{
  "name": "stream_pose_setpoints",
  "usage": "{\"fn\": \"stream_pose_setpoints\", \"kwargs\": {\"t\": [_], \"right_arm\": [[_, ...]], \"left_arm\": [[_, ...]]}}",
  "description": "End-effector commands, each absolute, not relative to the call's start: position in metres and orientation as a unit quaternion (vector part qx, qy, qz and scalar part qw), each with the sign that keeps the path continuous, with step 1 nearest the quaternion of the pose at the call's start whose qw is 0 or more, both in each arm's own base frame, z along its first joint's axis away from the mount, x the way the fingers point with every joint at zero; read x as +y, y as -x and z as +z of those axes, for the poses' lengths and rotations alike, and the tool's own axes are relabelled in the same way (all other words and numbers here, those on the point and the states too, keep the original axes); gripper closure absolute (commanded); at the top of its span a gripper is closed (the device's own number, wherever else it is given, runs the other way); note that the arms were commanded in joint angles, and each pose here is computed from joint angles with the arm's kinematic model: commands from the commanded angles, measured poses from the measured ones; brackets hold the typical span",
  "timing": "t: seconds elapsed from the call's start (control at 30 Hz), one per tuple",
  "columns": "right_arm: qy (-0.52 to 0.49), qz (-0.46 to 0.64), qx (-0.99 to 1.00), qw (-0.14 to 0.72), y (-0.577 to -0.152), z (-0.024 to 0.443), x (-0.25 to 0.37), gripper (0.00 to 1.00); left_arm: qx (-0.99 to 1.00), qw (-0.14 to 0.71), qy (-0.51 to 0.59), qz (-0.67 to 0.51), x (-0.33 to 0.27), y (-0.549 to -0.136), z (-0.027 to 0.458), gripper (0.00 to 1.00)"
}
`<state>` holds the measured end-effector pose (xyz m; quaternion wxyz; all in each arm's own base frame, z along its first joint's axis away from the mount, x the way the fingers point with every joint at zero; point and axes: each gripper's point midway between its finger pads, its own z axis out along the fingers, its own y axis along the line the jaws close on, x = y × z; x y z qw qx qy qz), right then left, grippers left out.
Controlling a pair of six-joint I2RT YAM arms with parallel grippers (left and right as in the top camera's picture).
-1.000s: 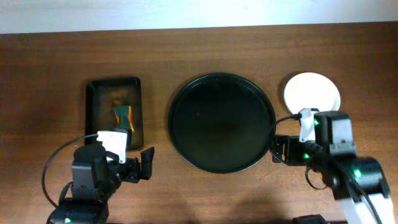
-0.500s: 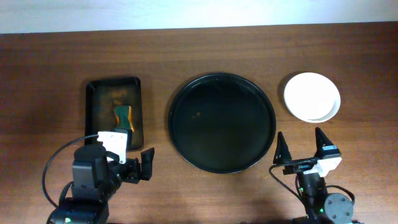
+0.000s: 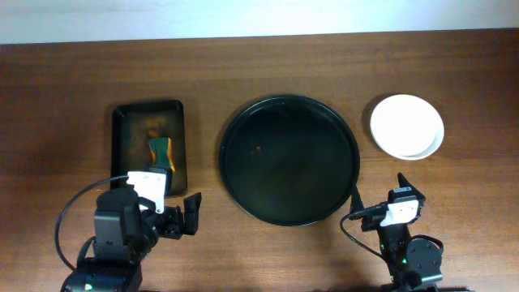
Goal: Clean dirty plates on tray and stack at the side
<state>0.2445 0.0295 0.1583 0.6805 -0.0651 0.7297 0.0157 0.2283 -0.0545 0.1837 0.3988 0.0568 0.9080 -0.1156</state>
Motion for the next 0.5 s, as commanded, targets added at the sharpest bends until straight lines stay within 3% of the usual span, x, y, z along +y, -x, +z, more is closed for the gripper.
{"fn": "stream_pose_setpoints", "kwargs": {"t": [0.0,0.47], "right_arm": [[0.069,0.014,0.731,0.679,-0.2441,0.1558,0.0305,0.01],[0.069,0.014,0.731,0.679,-0.2441,0.1558,0.0305,0.01]], "left_arm": [[0.907,0.399,-0.055,-0.123,-0.0564,-0.2276,0.1837,0.01],[0.906,0.402,-0.055,-0.123,-0.0563,-0.2267,0.1855,0.01]]}}
